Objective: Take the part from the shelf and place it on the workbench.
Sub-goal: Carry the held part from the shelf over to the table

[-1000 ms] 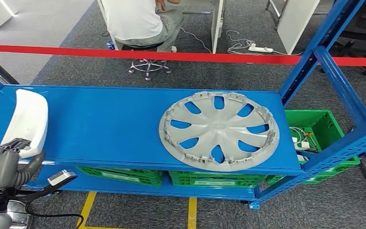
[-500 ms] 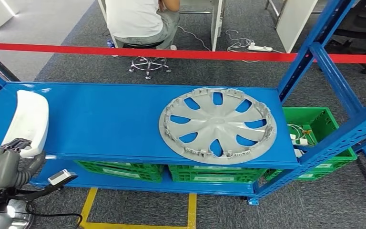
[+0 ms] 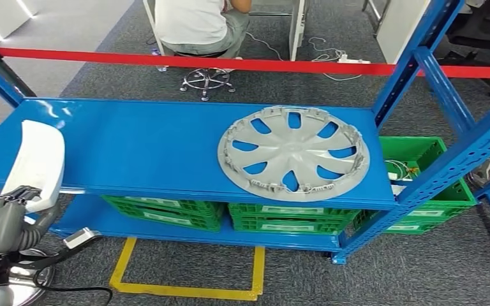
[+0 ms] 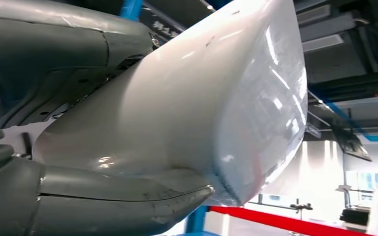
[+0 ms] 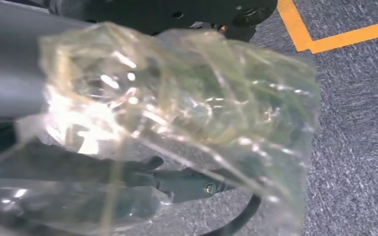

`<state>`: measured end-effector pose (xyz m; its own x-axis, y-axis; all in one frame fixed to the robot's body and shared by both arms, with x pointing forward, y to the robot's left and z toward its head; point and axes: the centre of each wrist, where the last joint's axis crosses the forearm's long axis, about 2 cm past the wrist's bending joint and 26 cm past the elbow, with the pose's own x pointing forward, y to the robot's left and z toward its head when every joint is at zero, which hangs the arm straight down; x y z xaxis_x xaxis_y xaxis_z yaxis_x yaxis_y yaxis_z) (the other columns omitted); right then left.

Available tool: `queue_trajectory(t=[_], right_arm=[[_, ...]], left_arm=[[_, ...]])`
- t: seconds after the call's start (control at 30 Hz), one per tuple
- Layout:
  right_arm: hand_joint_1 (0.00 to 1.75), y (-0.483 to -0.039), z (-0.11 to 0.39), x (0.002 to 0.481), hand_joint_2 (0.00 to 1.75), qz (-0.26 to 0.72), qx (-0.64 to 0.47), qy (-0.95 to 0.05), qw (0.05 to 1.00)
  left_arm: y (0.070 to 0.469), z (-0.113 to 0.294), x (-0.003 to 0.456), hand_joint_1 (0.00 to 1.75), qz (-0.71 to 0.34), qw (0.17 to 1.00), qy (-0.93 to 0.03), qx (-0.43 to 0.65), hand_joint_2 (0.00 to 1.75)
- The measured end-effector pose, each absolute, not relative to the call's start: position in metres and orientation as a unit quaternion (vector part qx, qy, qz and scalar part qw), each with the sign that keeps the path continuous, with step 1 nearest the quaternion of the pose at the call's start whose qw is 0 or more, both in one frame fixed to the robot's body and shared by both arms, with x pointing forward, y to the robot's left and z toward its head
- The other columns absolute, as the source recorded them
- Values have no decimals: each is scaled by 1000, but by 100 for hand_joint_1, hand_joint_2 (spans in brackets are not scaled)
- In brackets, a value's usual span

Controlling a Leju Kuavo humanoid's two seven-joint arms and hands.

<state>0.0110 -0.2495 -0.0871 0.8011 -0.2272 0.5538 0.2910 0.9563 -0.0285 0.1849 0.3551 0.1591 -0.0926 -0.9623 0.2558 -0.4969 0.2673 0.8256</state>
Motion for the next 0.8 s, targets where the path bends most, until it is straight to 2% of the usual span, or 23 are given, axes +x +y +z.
queue_trajectory(t=[0.8], right_arm=[[0,-249,-87,11,0,-134,-56,-284,948]], left_arm=[[355,159,184,175,-285,412,-682,534,175]])
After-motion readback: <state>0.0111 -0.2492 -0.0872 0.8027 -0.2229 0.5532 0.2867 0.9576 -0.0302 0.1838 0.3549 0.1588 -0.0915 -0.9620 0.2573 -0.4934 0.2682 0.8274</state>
